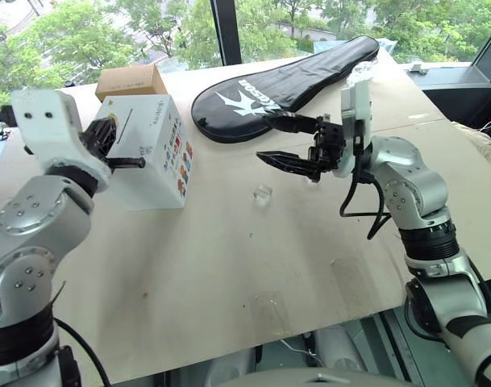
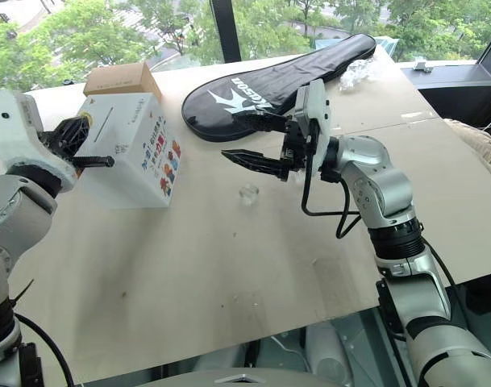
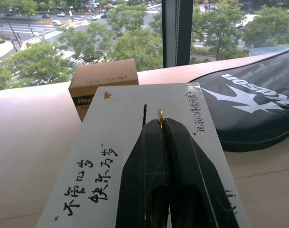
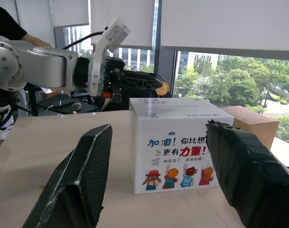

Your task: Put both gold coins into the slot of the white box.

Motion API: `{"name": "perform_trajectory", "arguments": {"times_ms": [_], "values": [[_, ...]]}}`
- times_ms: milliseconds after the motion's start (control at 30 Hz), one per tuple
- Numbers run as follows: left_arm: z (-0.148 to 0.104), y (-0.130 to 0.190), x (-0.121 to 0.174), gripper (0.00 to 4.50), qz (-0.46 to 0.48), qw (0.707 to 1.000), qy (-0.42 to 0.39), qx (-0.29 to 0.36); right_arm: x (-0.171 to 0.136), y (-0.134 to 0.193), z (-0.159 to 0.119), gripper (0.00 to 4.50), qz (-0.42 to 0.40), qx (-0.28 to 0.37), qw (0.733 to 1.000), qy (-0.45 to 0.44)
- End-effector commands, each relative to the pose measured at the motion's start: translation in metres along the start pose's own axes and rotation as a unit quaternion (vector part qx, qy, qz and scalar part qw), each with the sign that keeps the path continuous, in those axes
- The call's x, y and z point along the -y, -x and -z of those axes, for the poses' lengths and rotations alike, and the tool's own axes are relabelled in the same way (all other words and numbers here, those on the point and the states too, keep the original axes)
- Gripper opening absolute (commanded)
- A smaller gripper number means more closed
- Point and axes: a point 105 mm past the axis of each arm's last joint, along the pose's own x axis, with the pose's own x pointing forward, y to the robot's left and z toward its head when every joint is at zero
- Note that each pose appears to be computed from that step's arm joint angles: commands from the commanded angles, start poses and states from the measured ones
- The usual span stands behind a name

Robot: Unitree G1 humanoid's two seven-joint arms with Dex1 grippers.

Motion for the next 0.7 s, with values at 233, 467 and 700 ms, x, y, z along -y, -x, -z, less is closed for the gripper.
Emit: {"name": "perform_trajectory", "arguments": {"times_ms": [233,467,700], "values": [[0.006,-0.001,-0.014,0.0,-0.02,1.0,-0.004,-0.02,0.0,-0.003,-0.017,3.36,0.003,0.023,1.0,0.02],[0.019,-0.001,-0.019,0.0,-0.023,0.998,-0.017,-0.053,0.001,-0.003,-0.016,3.36,0.005,0.022,0.999,0.022],[0.022,0.0,-0.025,0.0,-0.037,0.997,-0.031,-0.059,0.002,-0.003,-0.016,3.36,0.008,0.023,0.999,0.023]]}}
